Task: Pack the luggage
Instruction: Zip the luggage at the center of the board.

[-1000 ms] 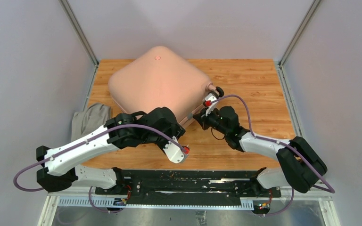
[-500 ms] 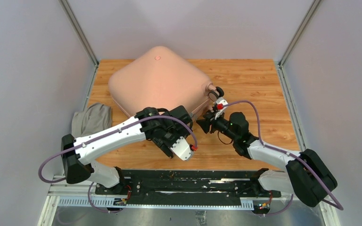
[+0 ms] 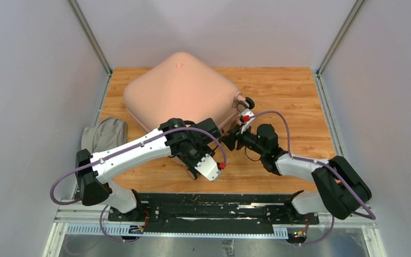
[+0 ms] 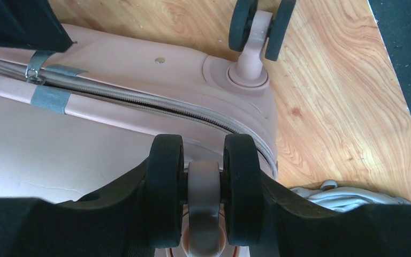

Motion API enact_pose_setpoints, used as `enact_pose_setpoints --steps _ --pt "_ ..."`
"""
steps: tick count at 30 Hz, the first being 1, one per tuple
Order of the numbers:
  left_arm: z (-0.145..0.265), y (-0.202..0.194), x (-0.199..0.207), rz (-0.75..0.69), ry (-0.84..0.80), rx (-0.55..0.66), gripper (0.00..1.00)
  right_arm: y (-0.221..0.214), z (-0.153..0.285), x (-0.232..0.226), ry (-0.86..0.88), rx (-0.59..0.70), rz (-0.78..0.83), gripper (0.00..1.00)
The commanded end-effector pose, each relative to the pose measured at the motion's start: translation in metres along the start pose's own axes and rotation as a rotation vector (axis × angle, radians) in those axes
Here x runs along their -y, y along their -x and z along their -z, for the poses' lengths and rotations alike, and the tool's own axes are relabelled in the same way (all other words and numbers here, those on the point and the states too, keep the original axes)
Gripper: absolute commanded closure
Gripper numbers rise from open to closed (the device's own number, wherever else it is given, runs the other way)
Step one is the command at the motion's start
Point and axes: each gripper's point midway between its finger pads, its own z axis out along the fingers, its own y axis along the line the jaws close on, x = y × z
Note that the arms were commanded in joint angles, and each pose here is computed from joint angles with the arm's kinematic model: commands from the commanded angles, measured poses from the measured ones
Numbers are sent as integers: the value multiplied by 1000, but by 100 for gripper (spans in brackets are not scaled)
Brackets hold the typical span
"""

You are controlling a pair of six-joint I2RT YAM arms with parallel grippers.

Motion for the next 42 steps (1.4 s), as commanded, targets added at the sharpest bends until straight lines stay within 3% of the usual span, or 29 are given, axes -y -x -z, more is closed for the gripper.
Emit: enact_pose_setpoints --steps 1,6,13,20,25,36,42 --pt "60 0 -61 50 274 17 100 34 -16 -1 43 91 33 47" --pt "82 4 -76 34 343 31 100 44 -24 2 58 120 23 57" --pt "73 0 -56 17 310 15 100 46 -21 21 -11 133 25 70" --pt "76 1 -52 16 317 26 100 46 -23 31 35 75 2 53" --pt "77 1 -53 13 321 24 100 49 -26 13 150 73 -1 52" --pt "79 1 -58 16 330 20 100 61 -32 -6 214 106 4 76" --pt "82 2 -60 17 337 22 100 68 -33 -1 161 135 11 100"
